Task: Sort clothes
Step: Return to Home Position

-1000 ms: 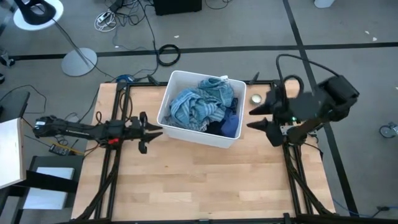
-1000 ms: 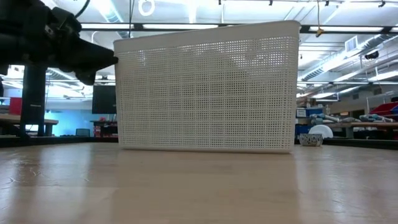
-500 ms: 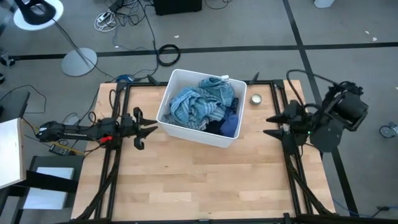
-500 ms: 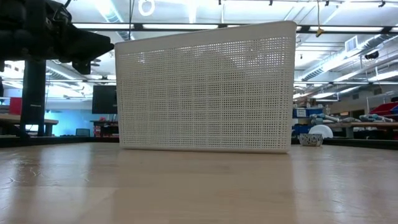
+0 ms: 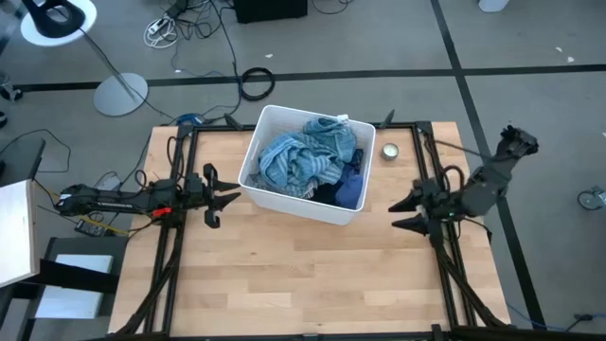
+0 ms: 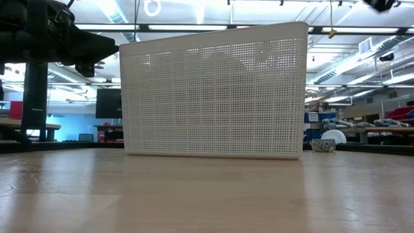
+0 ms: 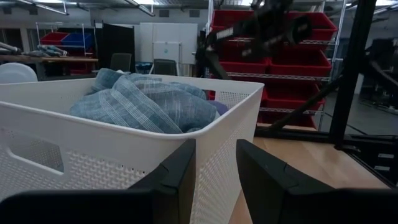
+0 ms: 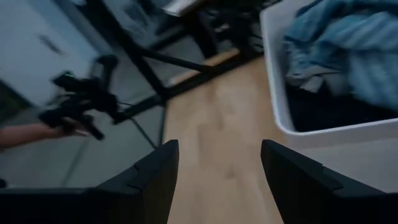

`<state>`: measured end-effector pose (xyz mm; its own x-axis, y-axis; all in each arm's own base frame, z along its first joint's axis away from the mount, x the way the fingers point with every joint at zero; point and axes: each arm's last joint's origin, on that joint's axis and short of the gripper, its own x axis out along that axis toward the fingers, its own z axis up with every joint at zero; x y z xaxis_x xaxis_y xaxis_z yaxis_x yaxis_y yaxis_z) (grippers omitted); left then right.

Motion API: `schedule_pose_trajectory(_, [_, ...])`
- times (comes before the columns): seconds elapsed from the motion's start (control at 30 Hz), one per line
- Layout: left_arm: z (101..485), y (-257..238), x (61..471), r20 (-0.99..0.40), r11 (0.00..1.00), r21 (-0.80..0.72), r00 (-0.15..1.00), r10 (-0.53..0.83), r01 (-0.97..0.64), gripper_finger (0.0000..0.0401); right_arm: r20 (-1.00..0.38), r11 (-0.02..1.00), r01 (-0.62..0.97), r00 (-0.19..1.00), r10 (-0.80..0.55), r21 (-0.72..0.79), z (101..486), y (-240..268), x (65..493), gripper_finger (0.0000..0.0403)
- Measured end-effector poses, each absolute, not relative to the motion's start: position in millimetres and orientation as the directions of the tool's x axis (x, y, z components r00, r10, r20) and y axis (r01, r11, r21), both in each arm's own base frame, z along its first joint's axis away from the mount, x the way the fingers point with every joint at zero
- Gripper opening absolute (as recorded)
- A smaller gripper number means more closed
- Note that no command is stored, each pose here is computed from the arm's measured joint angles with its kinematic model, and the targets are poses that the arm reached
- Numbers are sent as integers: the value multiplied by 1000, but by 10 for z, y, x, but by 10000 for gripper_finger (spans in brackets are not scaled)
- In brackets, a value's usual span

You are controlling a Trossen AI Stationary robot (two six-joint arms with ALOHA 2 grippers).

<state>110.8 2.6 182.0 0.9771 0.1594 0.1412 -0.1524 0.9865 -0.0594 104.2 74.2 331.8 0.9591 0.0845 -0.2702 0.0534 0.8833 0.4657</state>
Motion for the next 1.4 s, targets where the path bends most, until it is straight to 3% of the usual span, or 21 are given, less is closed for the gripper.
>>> schedule_pose_trajectory(0.17, [1820, 25, 1108, 141, 987, -60, 977, 159, -152, 121, -172, 856, -60, 970, 171, 513, 2763, 619, 1026, 230])
schedule_pose_trajectory(0.4, [1820, 25, 1108, 141, 987, -59, 977, 157, -150, 121, -170, 843, -95, 962, 215, 529, 2202, 393, 995, 230])
schedule_pose_trajectory(0.7, [1818, 25, 1108, 141, 987, -60, 978, 157, -150, 121, -142, 889, -122, 969, 203, 442, 1886, 129, 957, 230])
schedule_pose_trajectory(0.87, [1819, 25, 1108, 141, 987, -60, 977, 157, -150, 121, -181, 918, -33, 977, 113, 395, 1656, -1, 983, 230])
schedule_pose_trajectory(1.07, [1820, 24, 1108, 142, 987, -60, 977, 156, -149, 121, -186, 970, 54, 983, -9, 238, 1645, -110, 985, 230])
schedule_pose_trajectory(1.23, [1819, 24, 1108, 142, 987, -60, 977, 156, -149, 121, -210, 971, 145, 972, -103, 193, 1633, -162, 977, 230])
schedule_pose_trajectory(1.4, [1819, 24, 1108, 142, 987, -60, 977, 157, -150, 121, -215, 968, 156, 970, -113, 198, 1630, -167, 977, 230])
